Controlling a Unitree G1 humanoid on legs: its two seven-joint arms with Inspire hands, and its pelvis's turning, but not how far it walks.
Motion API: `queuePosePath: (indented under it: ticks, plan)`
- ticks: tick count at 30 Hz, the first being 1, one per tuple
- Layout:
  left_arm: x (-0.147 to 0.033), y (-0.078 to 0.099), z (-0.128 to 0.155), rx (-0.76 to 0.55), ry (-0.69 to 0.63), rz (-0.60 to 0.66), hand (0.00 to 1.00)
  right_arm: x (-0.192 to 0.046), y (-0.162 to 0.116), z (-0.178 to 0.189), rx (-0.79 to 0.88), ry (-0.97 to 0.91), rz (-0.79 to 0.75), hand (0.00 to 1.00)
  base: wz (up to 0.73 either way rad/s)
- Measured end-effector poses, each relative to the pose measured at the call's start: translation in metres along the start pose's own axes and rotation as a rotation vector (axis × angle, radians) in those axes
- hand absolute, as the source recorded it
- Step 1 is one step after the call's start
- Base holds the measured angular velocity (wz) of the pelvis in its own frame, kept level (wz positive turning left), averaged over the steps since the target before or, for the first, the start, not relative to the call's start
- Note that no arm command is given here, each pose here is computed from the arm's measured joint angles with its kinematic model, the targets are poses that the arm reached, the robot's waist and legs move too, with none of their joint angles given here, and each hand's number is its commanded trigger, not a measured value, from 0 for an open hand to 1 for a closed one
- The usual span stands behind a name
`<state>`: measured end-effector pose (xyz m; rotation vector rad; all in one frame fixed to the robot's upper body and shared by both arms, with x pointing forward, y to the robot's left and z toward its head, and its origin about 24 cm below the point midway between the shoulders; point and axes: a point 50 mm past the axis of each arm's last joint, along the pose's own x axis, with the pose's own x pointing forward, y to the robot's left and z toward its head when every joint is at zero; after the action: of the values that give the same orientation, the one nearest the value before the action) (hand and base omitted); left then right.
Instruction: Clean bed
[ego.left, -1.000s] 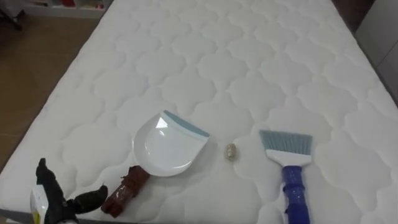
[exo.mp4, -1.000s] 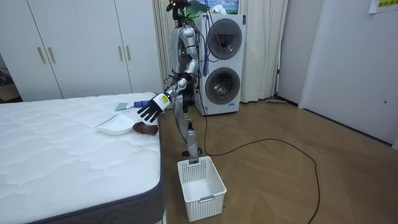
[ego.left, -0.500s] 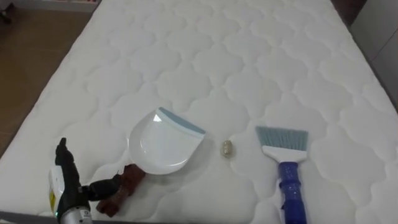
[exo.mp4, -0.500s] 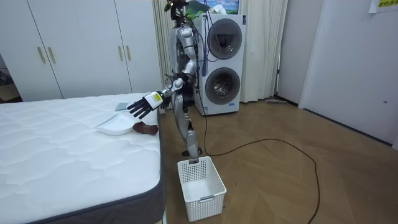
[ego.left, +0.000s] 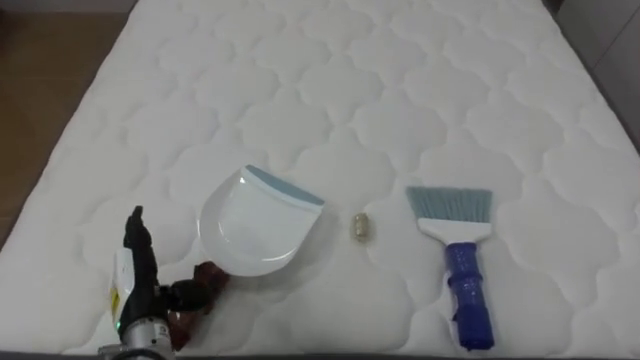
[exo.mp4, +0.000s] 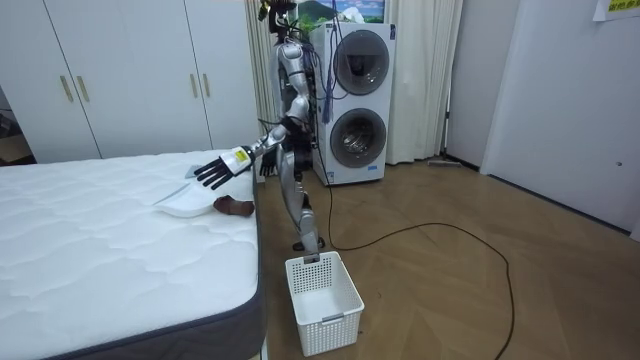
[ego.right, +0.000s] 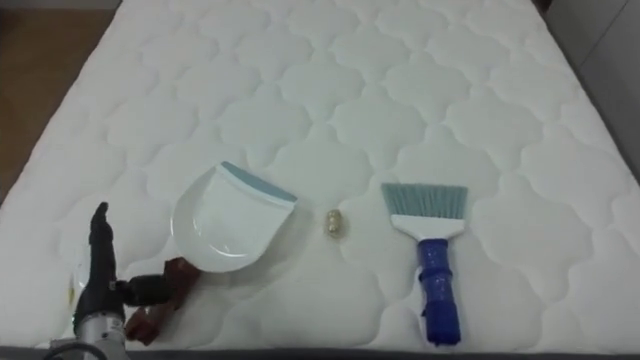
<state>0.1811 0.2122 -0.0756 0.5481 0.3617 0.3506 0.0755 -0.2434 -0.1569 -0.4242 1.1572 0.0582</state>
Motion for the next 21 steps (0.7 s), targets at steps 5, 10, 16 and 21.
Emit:
queuePosePath:
  ticks: [5, 10, 16, 21]
  plan:
    - [0.002, -0.004, -0.009, 0.04, 0.044, -0.03, 0.0, 0.0, 0.0, -0.002, 0.04, 0.013, -0.009, 0.0, 0.02]
    - [0.003, -0.008, -0.015, 0.063, 0.07, -0.054, 0.0, 0.002, -0.001, 0.004, 0.03, 0.002, -0.008, 0.0, 0.01]
    - [0.006, -0.01, -0.014, 0.073, 0.075, -0.071, 0.0, 0.003, -0.001, 0.01, 0.009, -0.016, 0.0, 0.0, 0.0]
    - [0.009, -0.01, -0.017, 0.088, 0.093, -0.086, 0.0, 0.005, -0.002, 0.017, -0.024, -0.033, 0.001, 0.0, 0.0]
